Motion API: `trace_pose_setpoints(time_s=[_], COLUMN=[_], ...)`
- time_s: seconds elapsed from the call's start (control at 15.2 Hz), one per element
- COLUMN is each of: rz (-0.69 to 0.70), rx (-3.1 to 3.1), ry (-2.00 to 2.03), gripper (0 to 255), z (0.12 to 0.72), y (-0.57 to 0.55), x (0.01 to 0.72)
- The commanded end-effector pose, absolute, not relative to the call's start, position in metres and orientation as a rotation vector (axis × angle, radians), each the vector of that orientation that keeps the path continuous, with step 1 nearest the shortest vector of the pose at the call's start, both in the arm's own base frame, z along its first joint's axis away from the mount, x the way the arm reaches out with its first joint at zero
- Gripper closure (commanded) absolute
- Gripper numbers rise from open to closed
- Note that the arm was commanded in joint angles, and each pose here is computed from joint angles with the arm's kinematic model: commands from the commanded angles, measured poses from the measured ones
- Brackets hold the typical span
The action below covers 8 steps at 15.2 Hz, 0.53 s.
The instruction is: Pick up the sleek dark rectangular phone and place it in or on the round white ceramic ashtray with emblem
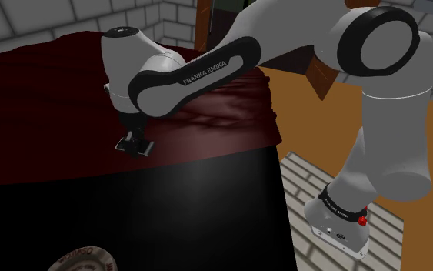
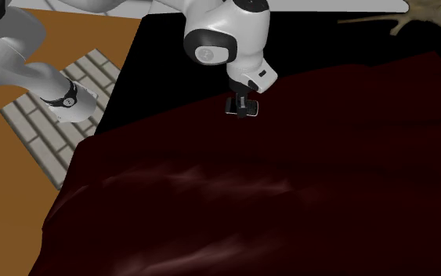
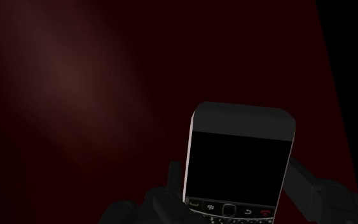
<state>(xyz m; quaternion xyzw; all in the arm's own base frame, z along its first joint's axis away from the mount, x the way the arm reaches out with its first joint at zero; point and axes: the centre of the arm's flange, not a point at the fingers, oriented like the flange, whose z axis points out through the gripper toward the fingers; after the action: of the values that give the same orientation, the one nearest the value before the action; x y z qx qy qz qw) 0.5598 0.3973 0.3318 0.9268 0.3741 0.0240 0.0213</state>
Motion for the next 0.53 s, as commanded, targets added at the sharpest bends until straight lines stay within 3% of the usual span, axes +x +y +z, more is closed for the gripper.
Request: trace_pose_setpoints(time_s=[0.0,0.46], rz=[0.072,0.072], rx=[2.872,2.872], ry=[1.159,1.159], gripper=[255,255], z=[0.331,0.357], y=[0.397,0.397], x=[0.56,0.56])
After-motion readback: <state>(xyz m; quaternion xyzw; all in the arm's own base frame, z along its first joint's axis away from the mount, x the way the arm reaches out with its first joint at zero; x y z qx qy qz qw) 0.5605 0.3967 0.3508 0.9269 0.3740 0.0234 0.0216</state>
